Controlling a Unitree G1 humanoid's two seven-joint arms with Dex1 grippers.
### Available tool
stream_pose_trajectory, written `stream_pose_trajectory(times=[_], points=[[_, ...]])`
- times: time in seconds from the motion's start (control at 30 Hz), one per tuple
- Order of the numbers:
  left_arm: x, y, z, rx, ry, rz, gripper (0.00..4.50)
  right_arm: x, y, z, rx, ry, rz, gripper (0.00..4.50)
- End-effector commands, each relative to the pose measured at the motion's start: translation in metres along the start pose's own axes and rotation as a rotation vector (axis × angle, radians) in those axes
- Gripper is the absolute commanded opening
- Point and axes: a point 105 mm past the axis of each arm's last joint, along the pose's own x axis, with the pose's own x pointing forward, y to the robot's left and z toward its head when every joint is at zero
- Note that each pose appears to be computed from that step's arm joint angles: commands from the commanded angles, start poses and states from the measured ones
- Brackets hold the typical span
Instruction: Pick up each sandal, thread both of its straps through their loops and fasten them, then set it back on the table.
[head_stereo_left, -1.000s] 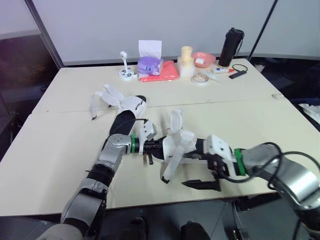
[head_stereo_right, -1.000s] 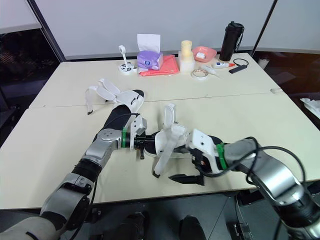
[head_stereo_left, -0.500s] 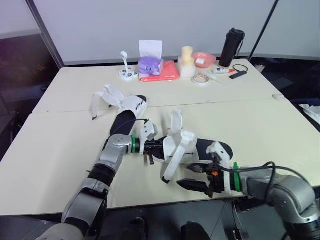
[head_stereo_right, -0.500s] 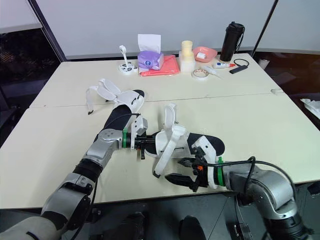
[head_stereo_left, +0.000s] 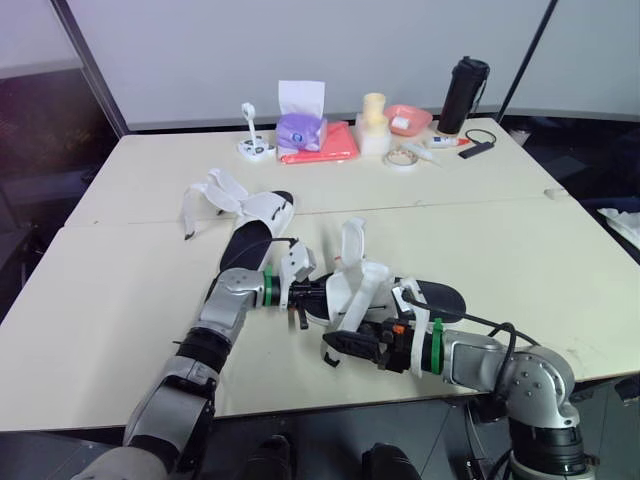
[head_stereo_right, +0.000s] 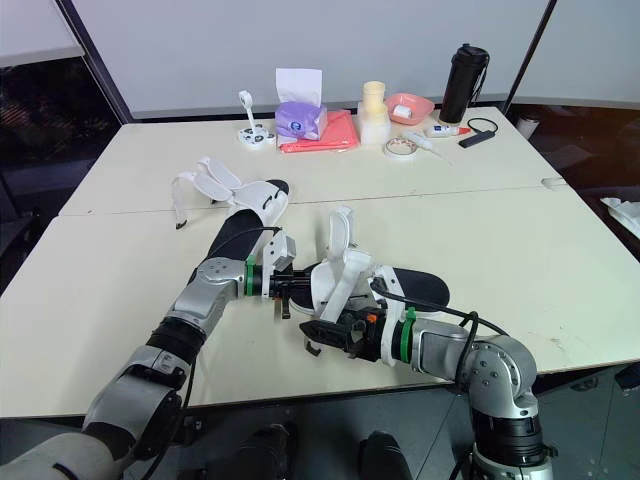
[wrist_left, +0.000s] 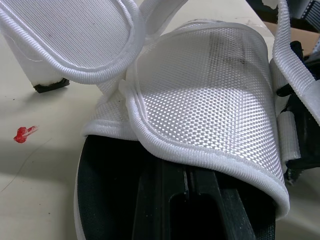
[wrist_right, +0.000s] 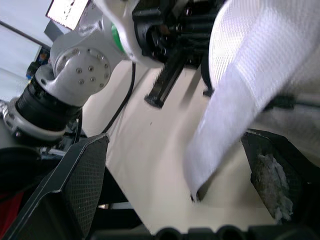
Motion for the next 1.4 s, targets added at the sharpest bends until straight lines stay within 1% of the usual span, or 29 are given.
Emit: stream_pose_trajectory(times=[0.03,0.13,0.23,0.3,0.37,0.4,0.53,0.67,0.73,0.83,0.93,1.0,1.13,1.27,1.4], points=[[0.001,-0.004,-0.004,-0.003,0.013,-0.009,0.0,0.003,0.004,0.004,0.009,-0.018,0.017,4.48],[0.001,-0.004,-0.004,-0.006,0.012,-0.008,0.0,0.005,0.004,0.003,0.016,-0.016,0.015,3.72],[0.002,-0.004,-0.004,-0.007,0.01,-0.006,0.0,0.005,0.004,0.001,0.009,-0.002,0.012,2.2],[0.002,-0.004,-0.004,-0.007,0.008,-0.003,0.0,0.005,0.005,0.001,0.004,0.002,0.01,1.28],[0.002,-0.004,-0.003,-0.007,0.005,0.0,0.0,0.004,0.004,0.001,-0.007,0.012,0.006,0.17],[0.003,-0.003,-0.003,-0.007,0.004,0.0,0.0,0.002,0.005,0.001,-0.018,0.022,0.004,0.03],[0.004,-0.003,-0.002,-0.007,0.0,0.002,0.0,-0.01,0.01,0.01,-0.099,0.056,0.018,0.03],[0.007,-0.003,-0.002,-0.008,-0.006,0.005,0.0,-0.036,0.028,0.039,-0.236,0.103,0.107,0.03],[0.008,-0.003,-0.001,-0.007,-0.009,0.006,0.0,-0.046,0.032,0.061,-0.233,0.105,0.141,0.03],[0.011,-0.003,-0.002,-0.005,-0.014,0.006,0.0,-0.053,0.031,0.087,-0.235,0.13,0.141,0.03],[0.013,-0.003,-0.001,-0.004,-0.02,0.009,0.0,-0.054,0.026,0.104,-0.221,0.148,0.139,0.03],[0.014,-0.003,-0.001,-0.004,-0.026,0.014,0.0,-0.05,0.018,0.114,-0.208,0.156,0.13,0.03],[0.013,-0.004,-0.002,-0.006,-0.031,0.019,0.0,-0.041,0.002,0.117,-0.215,0.207,0.113,0.03],[0.011,-0.005,-0.005,-0.008,-0.028,0.023,0.0,-0.036,-0.005,0.115,-0.23,0.247,0.128,0.03],[0.009,-0.005,-0.006,-0.01,-0.025,0.028,0.0,-0.035,-0.013,0.119,-0.233,0.255,0.125,0.03]])
